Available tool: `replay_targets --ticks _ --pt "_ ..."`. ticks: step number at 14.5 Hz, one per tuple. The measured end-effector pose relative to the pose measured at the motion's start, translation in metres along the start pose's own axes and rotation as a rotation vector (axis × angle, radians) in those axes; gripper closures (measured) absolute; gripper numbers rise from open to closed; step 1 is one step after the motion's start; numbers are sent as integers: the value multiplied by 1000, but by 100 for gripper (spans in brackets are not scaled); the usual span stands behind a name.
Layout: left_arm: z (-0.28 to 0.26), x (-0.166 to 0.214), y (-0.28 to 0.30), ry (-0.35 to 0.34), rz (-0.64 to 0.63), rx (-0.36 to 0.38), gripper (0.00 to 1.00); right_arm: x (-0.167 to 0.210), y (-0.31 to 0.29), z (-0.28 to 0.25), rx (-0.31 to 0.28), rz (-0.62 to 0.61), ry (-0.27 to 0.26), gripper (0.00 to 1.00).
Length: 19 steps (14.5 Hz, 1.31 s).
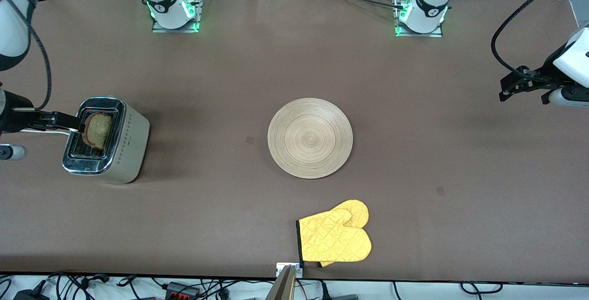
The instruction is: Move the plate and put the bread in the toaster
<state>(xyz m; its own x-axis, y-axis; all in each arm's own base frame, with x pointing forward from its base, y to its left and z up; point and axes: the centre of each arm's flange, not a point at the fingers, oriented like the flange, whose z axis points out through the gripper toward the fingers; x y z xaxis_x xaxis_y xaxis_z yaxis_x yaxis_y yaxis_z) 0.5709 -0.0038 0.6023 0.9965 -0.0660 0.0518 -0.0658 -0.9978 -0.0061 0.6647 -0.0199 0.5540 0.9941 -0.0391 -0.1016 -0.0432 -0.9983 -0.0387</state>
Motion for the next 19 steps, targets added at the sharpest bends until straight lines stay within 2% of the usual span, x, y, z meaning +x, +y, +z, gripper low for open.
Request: replay_targets --ticks 4,9,11,19 --pt "0 0 0 0 0 0 0 -9 13 -17 -10 29 49 0" --pt "0 0 0 0 0 0 0 -31 6 -15 -13 18 38 0" --pt "0 0 0 0 0 0 0 -40 8 -8 -14 20 53 0" --pt "0 0 0 0 0 0 0 -105 11 -7 -19 -6 53 0"
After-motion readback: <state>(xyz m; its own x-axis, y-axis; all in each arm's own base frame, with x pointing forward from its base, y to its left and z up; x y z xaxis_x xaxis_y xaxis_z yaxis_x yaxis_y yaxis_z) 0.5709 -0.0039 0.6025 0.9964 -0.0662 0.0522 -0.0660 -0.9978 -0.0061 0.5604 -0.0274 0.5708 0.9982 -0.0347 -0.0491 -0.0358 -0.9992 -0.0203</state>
